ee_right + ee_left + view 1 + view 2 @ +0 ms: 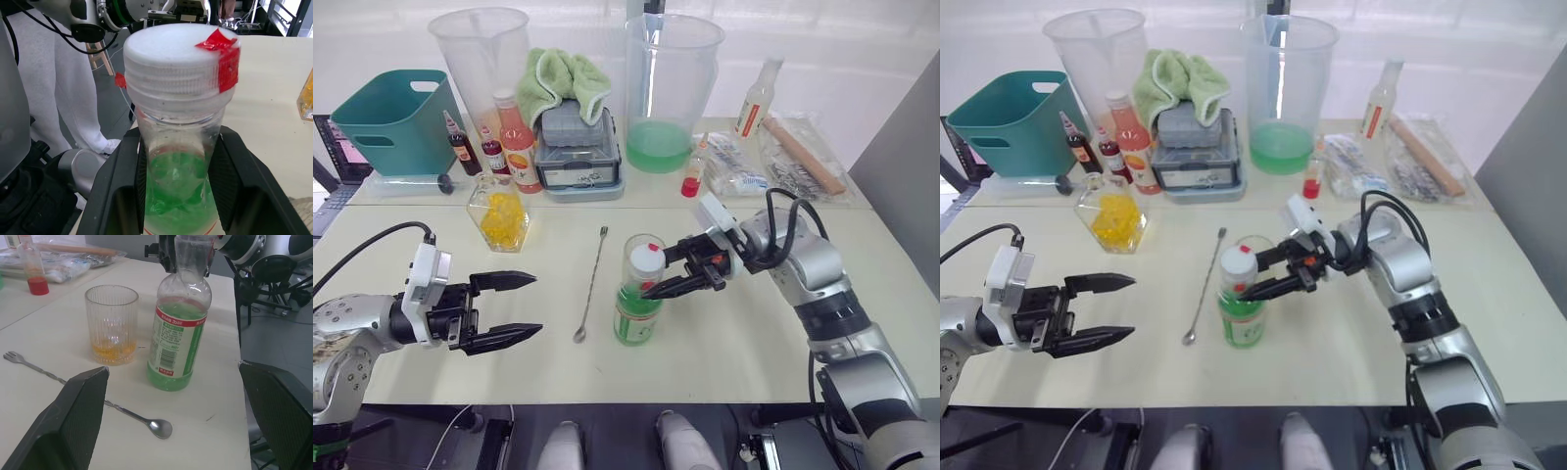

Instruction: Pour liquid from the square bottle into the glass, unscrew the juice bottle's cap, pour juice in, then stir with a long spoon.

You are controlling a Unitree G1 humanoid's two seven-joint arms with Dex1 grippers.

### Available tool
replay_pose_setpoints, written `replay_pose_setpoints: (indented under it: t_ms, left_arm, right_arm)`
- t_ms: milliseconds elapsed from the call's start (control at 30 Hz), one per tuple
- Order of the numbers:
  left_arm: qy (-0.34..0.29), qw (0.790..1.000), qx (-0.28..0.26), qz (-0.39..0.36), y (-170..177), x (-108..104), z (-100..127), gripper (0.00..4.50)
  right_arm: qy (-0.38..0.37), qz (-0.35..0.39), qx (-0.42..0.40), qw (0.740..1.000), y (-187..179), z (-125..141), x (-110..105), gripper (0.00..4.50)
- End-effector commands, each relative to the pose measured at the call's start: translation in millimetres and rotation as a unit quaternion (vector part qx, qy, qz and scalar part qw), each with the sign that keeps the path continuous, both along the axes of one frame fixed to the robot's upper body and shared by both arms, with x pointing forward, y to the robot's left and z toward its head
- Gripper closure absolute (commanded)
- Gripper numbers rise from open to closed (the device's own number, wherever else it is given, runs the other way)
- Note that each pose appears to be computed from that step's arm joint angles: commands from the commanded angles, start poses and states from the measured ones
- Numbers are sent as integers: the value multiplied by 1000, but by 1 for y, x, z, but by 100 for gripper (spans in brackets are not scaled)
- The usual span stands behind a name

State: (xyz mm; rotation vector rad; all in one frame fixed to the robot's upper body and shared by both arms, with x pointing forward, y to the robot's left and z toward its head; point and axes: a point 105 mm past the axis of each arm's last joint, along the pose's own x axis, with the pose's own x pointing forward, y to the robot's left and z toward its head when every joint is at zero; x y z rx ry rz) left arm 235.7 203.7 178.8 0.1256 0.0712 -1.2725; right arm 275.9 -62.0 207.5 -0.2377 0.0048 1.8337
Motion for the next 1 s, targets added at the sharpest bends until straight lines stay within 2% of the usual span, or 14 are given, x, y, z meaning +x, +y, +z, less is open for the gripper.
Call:
replay_pose_setpoints:
  t_ms: [33,133,300,400,533,767,1000]
  left_arm:
    - [-15,1000,-4,-20,-3,1,4,0]
    - [-22,999,-20,-33,-9,5,9,0]
    - [-30,997,-32,-64,-15,7,16,0]
    - [-37,995,-32,-82,-21,12,20,0]
    - [-31,994,-31,-101,-28,17,22,0]
    - [-31,992,-26,-119,-37,25,27,0]
    - [-33,992,-12,-121,-37,24,30,0]
  right_arm:
    - [-26,-35,54,998,1,30,-12,326]
    - [-15,-74,71,995,-1,37,-27,326]
    - [-28,-182,105,977,-3,43,-36,326]
    - [-15,-234,106,966,6,27,-56,328]
    - [-8,-295,97,951,8,14,-62,331]
    - [-8,-363,85,928,6,4,-57,331]
    - [27,-353,79,932,14,-3,-61,332]
